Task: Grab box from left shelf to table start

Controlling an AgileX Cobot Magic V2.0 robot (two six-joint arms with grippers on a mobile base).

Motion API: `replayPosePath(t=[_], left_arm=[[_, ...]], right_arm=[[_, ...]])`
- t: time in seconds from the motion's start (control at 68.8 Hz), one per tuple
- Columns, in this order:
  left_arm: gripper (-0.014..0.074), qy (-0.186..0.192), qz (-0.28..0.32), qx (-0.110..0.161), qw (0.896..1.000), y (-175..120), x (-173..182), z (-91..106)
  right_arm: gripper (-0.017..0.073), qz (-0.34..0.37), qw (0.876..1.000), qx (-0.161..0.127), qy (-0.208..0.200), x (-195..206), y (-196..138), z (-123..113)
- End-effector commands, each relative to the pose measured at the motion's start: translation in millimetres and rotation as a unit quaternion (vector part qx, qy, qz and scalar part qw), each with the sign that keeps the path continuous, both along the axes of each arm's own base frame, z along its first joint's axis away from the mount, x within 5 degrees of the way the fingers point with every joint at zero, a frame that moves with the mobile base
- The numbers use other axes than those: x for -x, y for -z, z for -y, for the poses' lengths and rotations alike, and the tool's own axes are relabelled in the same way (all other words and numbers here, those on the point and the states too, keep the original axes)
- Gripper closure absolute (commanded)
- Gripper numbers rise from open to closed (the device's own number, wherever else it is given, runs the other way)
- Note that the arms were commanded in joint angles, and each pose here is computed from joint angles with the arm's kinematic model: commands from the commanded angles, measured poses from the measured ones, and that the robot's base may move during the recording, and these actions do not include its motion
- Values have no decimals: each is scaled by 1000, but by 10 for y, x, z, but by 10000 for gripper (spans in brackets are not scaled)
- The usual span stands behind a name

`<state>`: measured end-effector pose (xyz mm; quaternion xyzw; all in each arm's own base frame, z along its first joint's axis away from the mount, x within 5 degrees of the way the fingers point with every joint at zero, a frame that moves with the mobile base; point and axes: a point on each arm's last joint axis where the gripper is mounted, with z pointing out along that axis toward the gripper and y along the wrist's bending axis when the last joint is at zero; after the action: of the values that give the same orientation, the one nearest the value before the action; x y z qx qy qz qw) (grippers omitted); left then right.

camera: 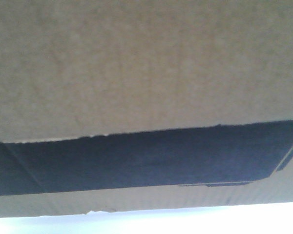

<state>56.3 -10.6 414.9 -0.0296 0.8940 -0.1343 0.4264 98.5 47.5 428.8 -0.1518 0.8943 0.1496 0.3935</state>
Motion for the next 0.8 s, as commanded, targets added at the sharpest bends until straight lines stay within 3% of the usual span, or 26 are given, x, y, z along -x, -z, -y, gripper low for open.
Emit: replayPosePath(t=[0.0, 0.073, 0.189, 0.276, 0.538, 0.785], left_arm=[[685, 141, 37, 106, 984, -214, 168, 217], [685, 139, 55, 97, 984, -232, 148, 206], [685, 140, 94, 54, 984, -259, 103, 174], [685, 137, 103, 49, 984, -285, 75, 179], [685, 150, 88, -15, 985, -433, -228, 353], [685, 119, 53, -96, 987, -484, -690, 536]], right_arm=[[502, 80, 996, -36, -7, -59, -187, -40], [502, 80, 996, -36, -7, -59, -187, -40], [502, 87, 995, -39, -5, -67, -200, -41], [502, 82, 996, -40, -5, -51, -217, -37], [502, 12, 1000, 28, 4, -377, -229, -75], [502, -10, 997, 46, 54, -718, -248, -99]])
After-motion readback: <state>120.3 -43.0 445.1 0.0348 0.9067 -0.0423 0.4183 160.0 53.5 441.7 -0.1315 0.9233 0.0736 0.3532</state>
